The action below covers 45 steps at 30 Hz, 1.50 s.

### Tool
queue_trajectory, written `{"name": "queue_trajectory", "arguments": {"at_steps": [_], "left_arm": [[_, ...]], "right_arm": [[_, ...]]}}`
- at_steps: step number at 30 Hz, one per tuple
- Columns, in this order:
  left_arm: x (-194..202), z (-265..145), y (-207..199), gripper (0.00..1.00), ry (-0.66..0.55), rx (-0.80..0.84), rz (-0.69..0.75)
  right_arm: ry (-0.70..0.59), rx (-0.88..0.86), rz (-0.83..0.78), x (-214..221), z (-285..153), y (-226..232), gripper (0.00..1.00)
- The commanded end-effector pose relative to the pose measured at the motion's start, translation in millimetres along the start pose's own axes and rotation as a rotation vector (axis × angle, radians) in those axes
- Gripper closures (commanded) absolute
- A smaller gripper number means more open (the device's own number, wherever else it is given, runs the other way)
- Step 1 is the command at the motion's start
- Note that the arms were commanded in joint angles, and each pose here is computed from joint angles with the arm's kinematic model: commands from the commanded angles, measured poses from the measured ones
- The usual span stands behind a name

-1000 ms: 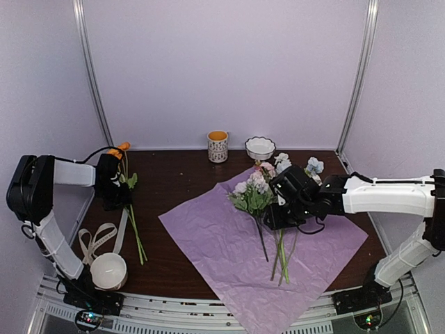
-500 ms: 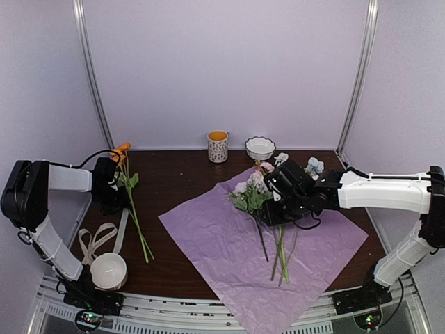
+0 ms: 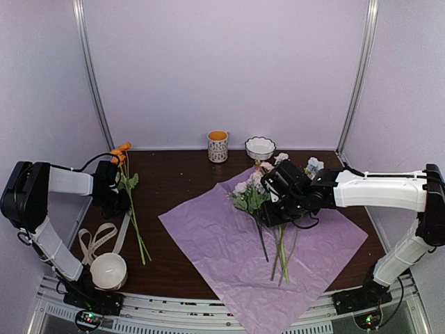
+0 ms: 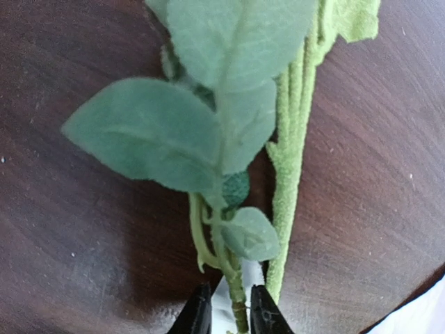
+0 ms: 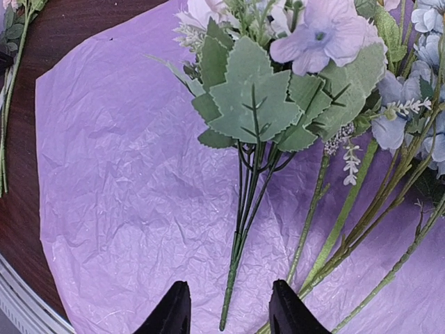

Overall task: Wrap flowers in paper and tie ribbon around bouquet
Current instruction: Pick up the fake flower from the corner of the board.

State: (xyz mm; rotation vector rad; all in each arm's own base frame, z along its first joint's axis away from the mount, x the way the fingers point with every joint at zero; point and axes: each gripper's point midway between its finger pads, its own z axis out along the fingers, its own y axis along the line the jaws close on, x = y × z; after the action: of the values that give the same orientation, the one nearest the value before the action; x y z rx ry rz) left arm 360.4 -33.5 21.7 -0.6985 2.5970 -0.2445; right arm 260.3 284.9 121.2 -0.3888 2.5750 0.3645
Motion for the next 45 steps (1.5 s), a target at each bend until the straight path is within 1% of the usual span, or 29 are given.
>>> {"name": "queue_trajectory", "arguments": {"at_steps": [1, 5, 6, 9, 10, 13, 16, 19, 22, 26, 28, 30, 32, 34, 36, 38, 40, 41, 43, 45], "left_arm": [[-13.6, -2.8, -5.0, 0.82, -0.044, -0.002, 0.011], [-18.9, -9.9, -3.1, 0.83, -0.072, -0.017, 0.026], [-21.6, -12.1, -2.9, 0.85, -0.081, -0.025, 0.034], [-30.1, -17.4, -3.9, 0.98, -0.103, -0.038, 0.049], [-32.5, -19.1, -5.2, 1.0, -0.108, -0.036, 0.05], [-41.0, -28.9, -6.5, 1.0, -0.143, -0.039, 0.048], [-52.7, -48.5, -6.5, 1.0, -0.208, -0.048, 0.054], [-66.5, -73.5, -9.6, 1.0, -0.291, -0.039, 0.072], [-80.1, -105.5, -16.3, 1.0, -0.403, -0.013, 0.105], [-93.6, -164.0, -35.1, 1.0, -0.596, -0.057, 0.248], [-97.7, -200.6, -46.9, 1.0, -0.707, -0.081, 0.318], [-96.8, -227.6, -61.8, 1.0, -0.79, -0.05, 0.382], [-91.0, -249.5, -88.5, 1.0, -0.836, 0.114, 0.45], [-75.8, -272.9, -127.1, 1.0, -0.855, 0.371, 0.523], [-46.6, -298.9, -171.8, 1.0, -0.832, 0.658, 0.629], [-9.3, -328.1, -211.7, 1.0, -0.803, 0.91, 0.75], [26.8, -356.3, -241.3, 1.0, -0.776, 1.121, 0.854], [43.8, -367.0, -253.4, 1.0, -0.751, 1.22, 0.892], [66.0, -388.3, -271.8, 1.0, -0.735, 1.363, 0.932], [86.4, -403.6, -286.8, 1.0, -0.707, 1.464, 0.982]], "right_arm": [[-0.017, 0.022, -0.016, -6.7, -3.2, -0.6, 0.6], [-0.014, 0.02, -0.018, -6.1, -3.0, -0.2, 0.6], [-0.013, 0.022, -0.018, -5.9, -3.0, -0.8, 0.6], [-0.014, 0.024, -0.02, -6.2, -4.1, -1.3, 0.6], [-0.016, 0.026, -0.021, -6.8, -5.0, -1.6, 0.6], [-0.022, 0.033, -0.021, -7.6, -7.6, -3.3, 0.6], [-0.03, 0.034, -0.018, -8.4, -10.2, -4.0, 0.6], [-0.034, 0.036, -0.018, -8.8, -11.5, -4.5, 0.6], [-0.037, 0.037, -0.02, -11.2, -12.0, -4.1, 0.6], [-0.045, 0.031, -0.025, -15.8, -13.7, -1.1, 0.6], [-0.052, 0.031, -0.028, -18.0, -15.4, -0.5, 0.6], [-0.059, 0.031, -0.032, -20.6, -17.4, -0.1, 0.6], [-0.067, 0.024, -0.045, -23.3, -20.2, 1.6, 0.6], [-0.085, 0.004, -0.064, -28.4, -25.2, 5.4, 0.6], [-0.118, -0.034, -0.084, -36.8, -33.9, 12.9, 0.6], [-0.195, -0.116, -0.109, -54.4, -52.2, 28.6, 0.6], [-0.31, -0.247, -0.134, -77.3, -82.6, 52.1, 0.6], [-0.41, -0.341, -0.144, -94.5, -108.8, 67.5, 0.6], [-0.582, -0.522, -0.161, -117.5, -157.5, 92.7, 0.6], [-0.747, -0.688, -0.165, -133.0, -204.3, 110.7, 0.6]]}}
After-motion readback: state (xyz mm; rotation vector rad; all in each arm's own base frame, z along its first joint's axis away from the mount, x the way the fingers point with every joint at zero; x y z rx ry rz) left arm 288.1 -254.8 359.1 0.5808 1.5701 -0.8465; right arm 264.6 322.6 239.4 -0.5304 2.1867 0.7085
